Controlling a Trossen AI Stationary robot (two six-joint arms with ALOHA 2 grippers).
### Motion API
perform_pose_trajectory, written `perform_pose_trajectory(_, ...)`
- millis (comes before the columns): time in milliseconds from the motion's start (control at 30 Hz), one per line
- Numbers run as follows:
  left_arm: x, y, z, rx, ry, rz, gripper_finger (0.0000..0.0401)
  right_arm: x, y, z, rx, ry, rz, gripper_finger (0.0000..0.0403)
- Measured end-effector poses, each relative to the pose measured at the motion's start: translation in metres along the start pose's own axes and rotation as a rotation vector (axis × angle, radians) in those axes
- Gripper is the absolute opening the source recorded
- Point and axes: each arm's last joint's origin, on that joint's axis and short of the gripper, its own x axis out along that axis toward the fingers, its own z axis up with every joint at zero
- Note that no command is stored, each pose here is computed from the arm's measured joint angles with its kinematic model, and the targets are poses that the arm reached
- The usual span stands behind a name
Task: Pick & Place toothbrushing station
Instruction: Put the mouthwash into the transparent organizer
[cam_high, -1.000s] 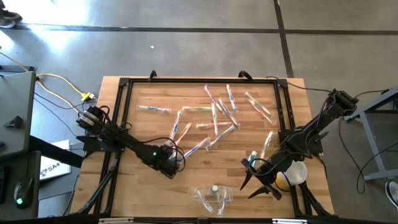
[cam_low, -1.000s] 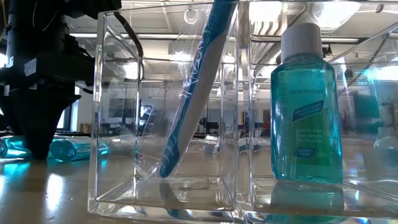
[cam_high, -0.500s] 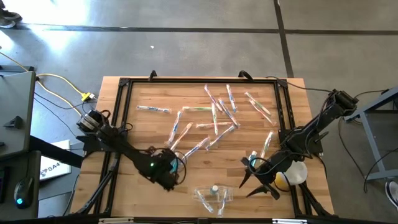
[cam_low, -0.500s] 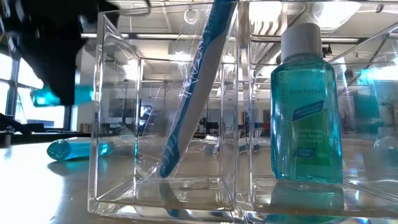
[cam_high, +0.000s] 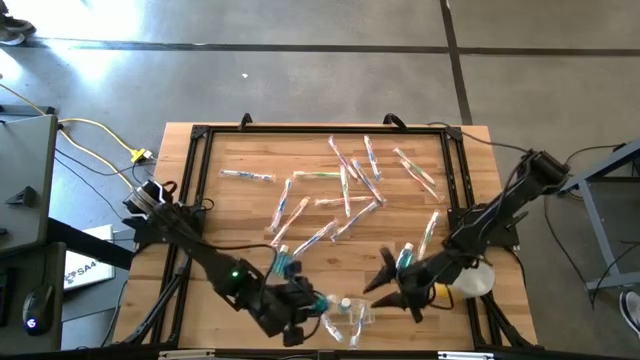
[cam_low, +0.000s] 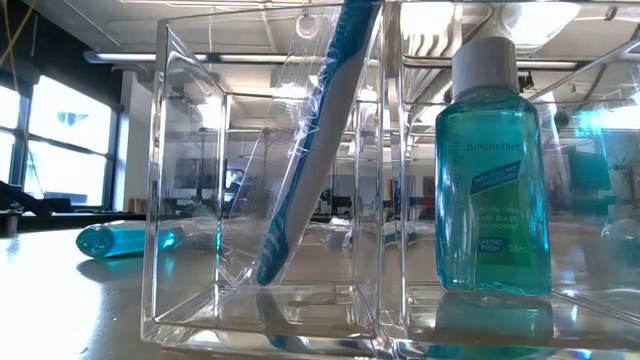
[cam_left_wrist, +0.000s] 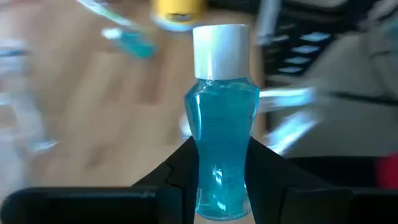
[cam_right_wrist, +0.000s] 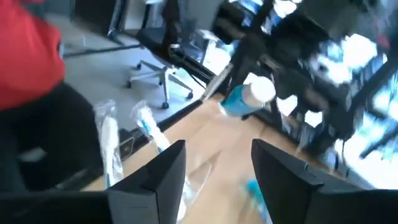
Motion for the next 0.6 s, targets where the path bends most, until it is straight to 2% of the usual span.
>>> perform_pose_trajectory(67,0.004,-0.001,-0.001,-0.014,0.027,-0.06,0.0096,0.009,0.008,-0.002,-0.116,-0.016,-0.034,0.0176)
perform_pose_trajectory(133,0.01,-0.003,0.002,-0.046,0.035,-0.125,0.0096,0.015,0.016,-0.001,-0.223,0.0,-0.136,0.0176)
perform_pose_trajectory(200,0.012,-0.004,0.002,-0.072,0.061,-0.19,0.0096,0.019,0.022,0.003,-0.304,0.046,-0.23,0.0176)
perform_pose_trajectory(267,0.012,-0.007,0.003,-0.102,0.08,-0.253,0.0096,0.024,0.028,0.008,-0.359,0.081,-0.271,0.0176)
perform_pose_trajectory(467,0.019,-0.003,0.004,-0.143,0.121,-0.293,0.0096,0.044,0.036,0.024,-0.371,0.125,-0.209,0.0176)
perform_pose_trajectory(600,0.02,-0.001,0.007,-0.167,0.123,-0.297,0.0096,0.055,0.035,0.037,-0.313,0.181,-0.181,0.0176)
